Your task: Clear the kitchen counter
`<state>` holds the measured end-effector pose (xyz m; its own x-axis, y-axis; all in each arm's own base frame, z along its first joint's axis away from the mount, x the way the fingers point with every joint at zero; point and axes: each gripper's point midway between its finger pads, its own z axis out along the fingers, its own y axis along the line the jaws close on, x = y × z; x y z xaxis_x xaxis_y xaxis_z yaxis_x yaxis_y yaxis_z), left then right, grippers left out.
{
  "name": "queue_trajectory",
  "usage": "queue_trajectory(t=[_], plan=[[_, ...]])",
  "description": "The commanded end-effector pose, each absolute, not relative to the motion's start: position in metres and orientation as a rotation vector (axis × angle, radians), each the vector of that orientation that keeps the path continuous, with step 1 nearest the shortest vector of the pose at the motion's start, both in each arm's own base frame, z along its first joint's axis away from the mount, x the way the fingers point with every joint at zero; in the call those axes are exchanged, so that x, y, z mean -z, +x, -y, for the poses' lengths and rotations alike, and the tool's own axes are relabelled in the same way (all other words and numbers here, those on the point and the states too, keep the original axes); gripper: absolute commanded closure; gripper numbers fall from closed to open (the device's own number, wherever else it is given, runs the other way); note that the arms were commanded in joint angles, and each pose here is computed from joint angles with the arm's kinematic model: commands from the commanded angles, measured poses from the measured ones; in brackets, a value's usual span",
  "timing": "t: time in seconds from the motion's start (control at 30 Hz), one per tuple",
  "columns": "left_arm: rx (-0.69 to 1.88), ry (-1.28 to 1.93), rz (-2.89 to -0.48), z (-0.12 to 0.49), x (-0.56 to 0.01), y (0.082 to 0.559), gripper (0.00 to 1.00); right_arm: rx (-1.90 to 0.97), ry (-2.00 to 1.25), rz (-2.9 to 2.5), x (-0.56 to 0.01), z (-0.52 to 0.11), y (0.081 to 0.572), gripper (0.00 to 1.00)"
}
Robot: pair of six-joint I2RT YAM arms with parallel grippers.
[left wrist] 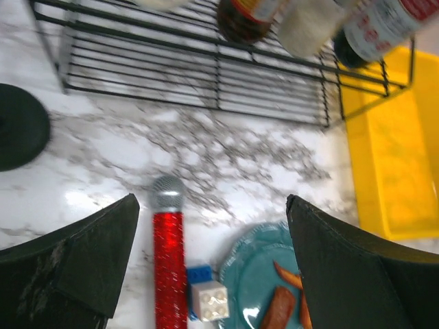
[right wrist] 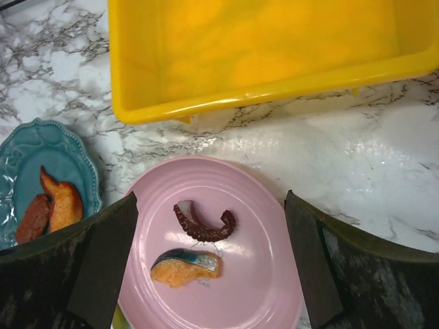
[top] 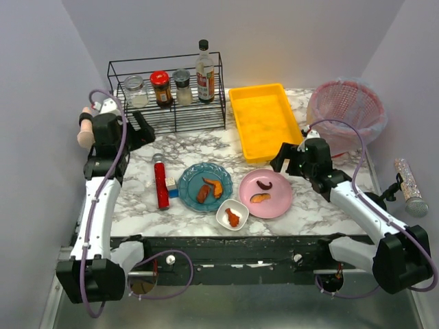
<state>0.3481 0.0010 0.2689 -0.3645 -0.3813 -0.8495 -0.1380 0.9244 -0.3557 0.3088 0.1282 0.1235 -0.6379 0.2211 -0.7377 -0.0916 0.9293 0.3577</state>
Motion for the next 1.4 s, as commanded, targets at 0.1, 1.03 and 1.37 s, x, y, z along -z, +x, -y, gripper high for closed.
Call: queue_trajectory(t=[0.1, 1.03, 1.37], plan=[[0.440, -0.138, -1.920, 0.098, -0.272, 0.335, 0.01, -0.453, 0.170, -2.279, -0.119, -0.126, 0.300, 0.05], [0.822, 0.472, -2.213, 0.345, -0.119, 0.302, 0.31, -0.289, 0.529, -2.478, -0.032, -0.088, 0.234, 0.24], [0.733, 0.541, -2.337, 0.350, -0.074, 0.302, 0.30, -0.402, 0.539, -2.535, -0.018, -0.103, 0.221, 0.29]])
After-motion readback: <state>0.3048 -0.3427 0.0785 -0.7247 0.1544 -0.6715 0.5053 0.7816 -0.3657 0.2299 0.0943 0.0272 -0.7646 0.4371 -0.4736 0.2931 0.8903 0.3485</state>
